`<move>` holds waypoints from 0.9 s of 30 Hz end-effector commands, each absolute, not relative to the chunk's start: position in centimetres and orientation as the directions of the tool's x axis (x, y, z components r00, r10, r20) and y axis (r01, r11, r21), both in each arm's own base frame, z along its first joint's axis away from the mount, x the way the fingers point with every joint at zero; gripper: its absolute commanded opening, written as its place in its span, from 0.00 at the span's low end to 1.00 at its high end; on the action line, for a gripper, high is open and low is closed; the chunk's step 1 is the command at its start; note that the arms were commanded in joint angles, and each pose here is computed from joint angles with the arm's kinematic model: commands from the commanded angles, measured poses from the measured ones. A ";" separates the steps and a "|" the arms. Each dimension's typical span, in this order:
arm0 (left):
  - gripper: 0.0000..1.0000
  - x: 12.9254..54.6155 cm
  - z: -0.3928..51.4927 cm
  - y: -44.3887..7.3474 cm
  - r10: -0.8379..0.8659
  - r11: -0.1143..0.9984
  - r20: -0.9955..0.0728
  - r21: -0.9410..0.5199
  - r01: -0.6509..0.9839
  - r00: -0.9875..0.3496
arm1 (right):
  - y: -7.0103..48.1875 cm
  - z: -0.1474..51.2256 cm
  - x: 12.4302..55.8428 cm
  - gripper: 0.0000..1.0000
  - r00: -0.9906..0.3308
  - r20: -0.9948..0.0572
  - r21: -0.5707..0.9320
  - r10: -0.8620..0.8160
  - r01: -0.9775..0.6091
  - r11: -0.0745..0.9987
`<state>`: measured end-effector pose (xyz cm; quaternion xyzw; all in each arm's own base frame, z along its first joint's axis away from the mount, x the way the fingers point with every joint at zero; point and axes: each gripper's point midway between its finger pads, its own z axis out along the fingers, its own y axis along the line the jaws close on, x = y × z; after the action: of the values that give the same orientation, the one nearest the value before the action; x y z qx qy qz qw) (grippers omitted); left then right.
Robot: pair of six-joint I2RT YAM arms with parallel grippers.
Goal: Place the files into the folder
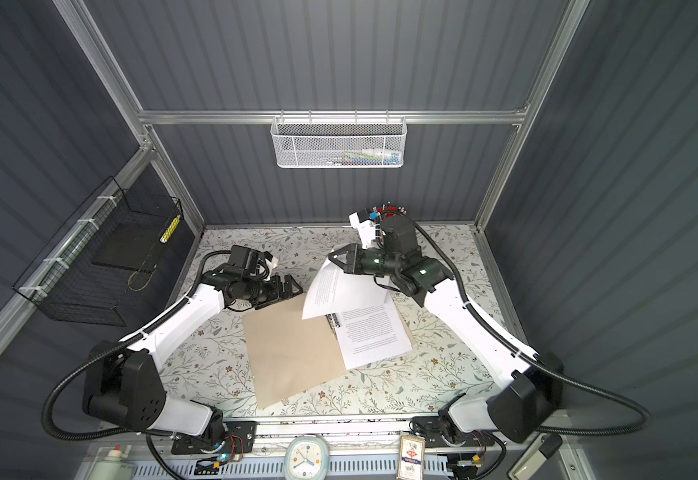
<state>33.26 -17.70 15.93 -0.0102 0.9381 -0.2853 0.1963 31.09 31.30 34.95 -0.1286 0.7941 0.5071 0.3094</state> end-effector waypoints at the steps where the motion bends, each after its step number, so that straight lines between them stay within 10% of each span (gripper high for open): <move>1: 1.00 32.9 16.7 -14.5 -0.211 0.849 -0.352 -0.528 0.007 -0.912 | 35.1 38.5 29.7 0.00 -0.769 -0.638 0.741 0.040 -0.600 0.300; 9: 1.00 33.5 17.2 -8.2 -0.392 0.822 -0.337 -0.545 -0.162 -0.856 | 37.7 42.4 26.5 0.00 -0.758 -0.653 0.754 0.001 -0.650 0.093; 27: 1.00 28.9 5.7 -6.5 -0.514 0.754 -0.071 -0.513 -0.411 -0.855 | 29.7 12.4 26.4 0.00 -0.919 -0.388 0.642 0.072 -0.214 0.736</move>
<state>28.86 -5.20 6.40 -0.2550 0.9339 -0.2238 0.1126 25.43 31.57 12.96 -0.0669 0.8982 0.4088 0.1472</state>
